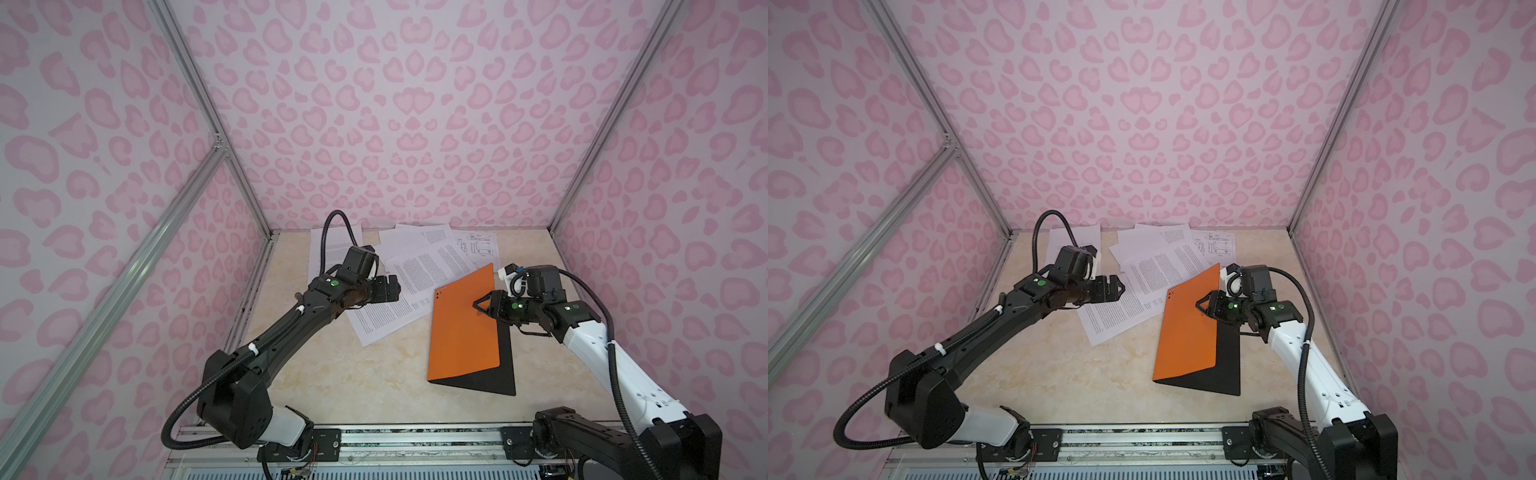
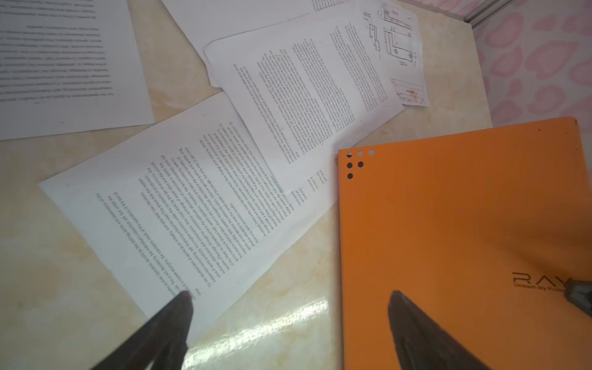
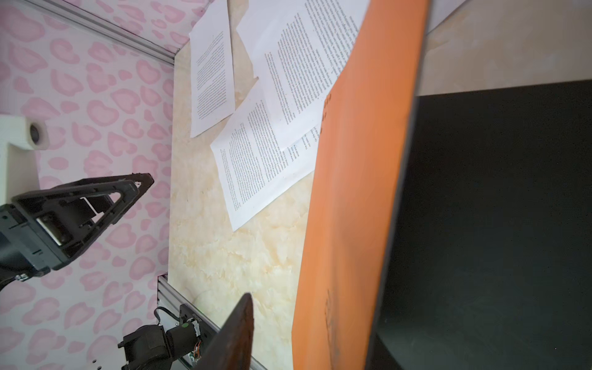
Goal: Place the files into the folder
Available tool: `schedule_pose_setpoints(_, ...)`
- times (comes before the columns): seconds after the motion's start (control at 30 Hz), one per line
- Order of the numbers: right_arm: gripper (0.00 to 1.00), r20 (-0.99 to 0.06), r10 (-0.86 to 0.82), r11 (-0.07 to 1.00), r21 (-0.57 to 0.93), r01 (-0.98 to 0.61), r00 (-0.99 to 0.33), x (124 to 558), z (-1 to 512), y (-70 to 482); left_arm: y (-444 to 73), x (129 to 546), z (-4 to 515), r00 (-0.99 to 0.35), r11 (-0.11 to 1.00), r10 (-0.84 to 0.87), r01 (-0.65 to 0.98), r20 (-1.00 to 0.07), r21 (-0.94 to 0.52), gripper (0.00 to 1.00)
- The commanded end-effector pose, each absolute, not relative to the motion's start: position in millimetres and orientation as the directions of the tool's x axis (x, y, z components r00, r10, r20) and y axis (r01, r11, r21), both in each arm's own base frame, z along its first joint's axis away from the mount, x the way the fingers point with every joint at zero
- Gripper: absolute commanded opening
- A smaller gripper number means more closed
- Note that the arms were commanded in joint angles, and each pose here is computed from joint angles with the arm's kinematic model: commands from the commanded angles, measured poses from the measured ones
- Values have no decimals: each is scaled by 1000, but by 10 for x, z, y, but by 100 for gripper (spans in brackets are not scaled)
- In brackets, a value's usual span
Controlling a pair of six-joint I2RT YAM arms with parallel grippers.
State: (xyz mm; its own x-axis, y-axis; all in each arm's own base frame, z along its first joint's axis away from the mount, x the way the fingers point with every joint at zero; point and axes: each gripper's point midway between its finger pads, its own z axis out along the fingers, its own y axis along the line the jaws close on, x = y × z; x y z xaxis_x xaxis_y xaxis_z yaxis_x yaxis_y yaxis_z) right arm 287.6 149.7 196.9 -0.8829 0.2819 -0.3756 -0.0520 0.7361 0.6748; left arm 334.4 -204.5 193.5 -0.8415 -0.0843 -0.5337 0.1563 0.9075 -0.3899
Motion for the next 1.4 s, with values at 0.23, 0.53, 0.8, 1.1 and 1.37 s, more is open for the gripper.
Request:
schedule_pose_setpoints(0.23, 50, -468, 200, 602, 752, -269, -861, 3091, 2597, 2705, -1148, 3090, 2507, -816, 849, -276, 42, -508, -527, 98)
schedule_pose_setpoints(0.53, 50, -477, 18, 590, 715, -376, -879, 3286, 2192, 3574, -795, 3120, 3041, -734, 777, -397, 52, -551, -628, 98)
schedule_pose_setpoints(0.8, 39, -354, 98, 749, 642, -165, -930, 3058, 1415, 2403, -1633, 2952, 2126, -886, 785, -190, 122, -423, -607, 98)
schedule_pose_setpoints(1.1, 26, -238, 88, 760, 644, -89, -967, 2587, 798, 2250, -2231, 2621, 917, -981, 796, -43, 80, -188, -600, 98)
schedule_pose_setpoints(1.37, 24, -181, 38, 757, 647, -90, -983, 2491, 568, 2373, -2039, 2404, 370, -994, 851, -59, 0, -95, -525, 97)
